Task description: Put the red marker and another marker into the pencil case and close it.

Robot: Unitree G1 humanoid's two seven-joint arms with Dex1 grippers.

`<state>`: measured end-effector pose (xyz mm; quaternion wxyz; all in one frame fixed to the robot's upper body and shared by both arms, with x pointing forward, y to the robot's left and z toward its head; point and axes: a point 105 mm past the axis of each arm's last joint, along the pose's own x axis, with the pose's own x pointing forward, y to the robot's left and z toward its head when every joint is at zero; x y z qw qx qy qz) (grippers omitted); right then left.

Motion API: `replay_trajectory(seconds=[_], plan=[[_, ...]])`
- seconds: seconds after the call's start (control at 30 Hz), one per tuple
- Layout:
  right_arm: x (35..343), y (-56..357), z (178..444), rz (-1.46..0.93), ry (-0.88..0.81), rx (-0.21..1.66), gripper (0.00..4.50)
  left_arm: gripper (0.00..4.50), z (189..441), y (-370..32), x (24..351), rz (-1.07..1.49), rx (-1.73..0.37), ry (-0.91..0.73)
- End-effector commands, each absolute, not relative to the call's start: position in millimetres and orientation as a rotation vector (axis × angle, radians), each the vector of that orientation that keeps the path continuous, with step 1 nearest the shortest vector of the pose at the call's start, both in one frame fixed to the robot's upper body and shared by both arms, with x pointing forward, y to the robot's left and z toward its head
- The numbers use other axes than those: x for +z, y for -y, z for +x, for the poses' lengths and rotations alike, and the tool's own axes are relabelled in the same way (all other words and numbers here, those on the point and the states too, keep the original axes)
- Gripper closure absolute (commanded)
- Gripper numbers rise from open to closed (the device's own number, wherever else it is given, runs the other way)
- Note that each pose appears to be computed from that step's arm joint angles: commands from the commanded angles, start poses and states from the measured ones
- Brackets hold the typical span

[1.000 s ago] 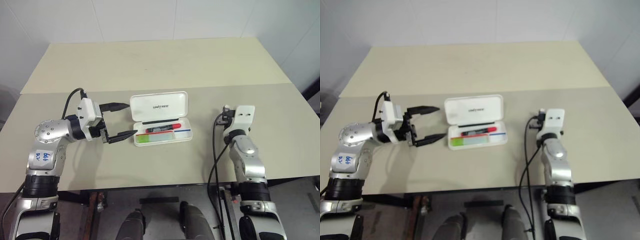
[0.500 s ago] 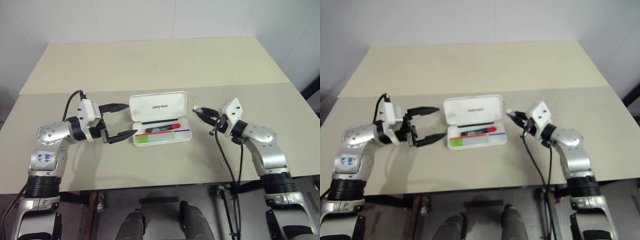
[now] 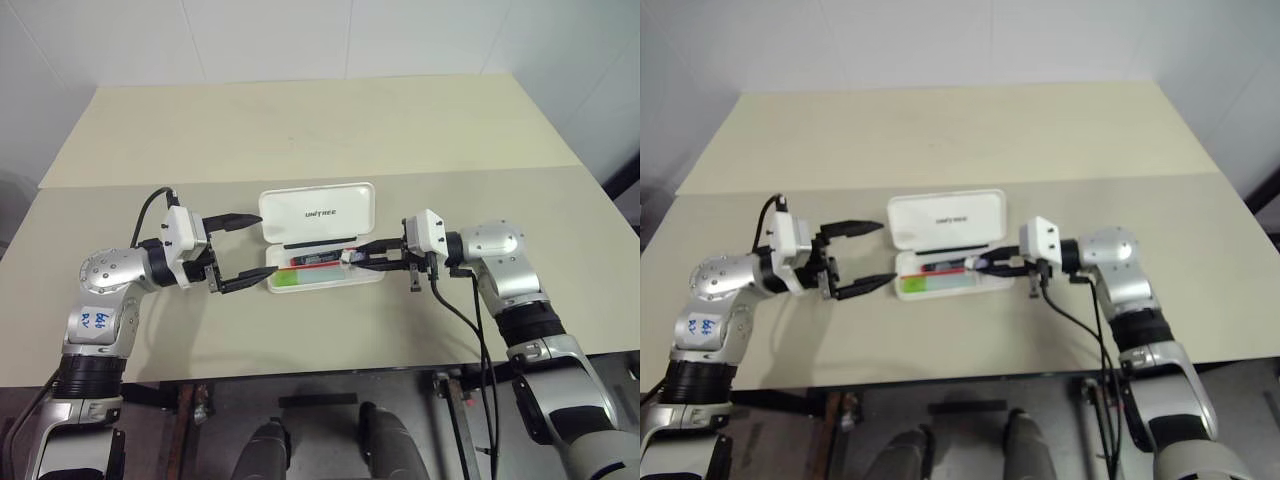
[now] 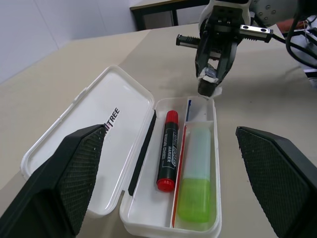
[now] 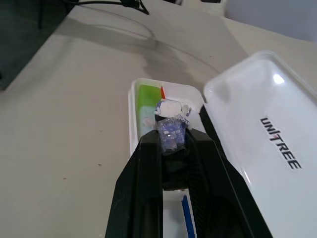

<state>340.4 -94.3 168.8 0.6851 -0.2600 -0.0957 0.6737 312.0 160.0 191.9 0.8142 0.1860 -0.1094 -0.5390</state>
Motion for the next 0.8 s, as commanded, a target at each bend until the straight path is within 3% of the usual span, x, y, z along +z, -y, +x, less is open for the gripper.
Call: replay_trajectory(seconds=[0.03, 0.67, 0.7, 0.8], plan=[[169.4, 96.9, 340.5, -0.597, 0.218, 1.547, 4.16, 0.00, 308.0, -160.0, 197.6, 0.421, -1.142, 0.263], [149.7, 106.2, 361.8, -0.641, 0.139, 1.508, 4.16, 0.00, 303.7, -159.4, 201.2, 0.432, -1.134, 0.259], [150.1, 106.2, 362.9, -0.653, 0.148, 1.499, 3.40, 0.00, 303.8, -159.3, 201.6, 0.432, -1.133, 0.260], [151.3, 108.4, 365.2, -0.641, 0.134, 1.495, 2.41, 0.00, 303.3, -160.0, 202.3, 0.436, -1.130, 0.263]])
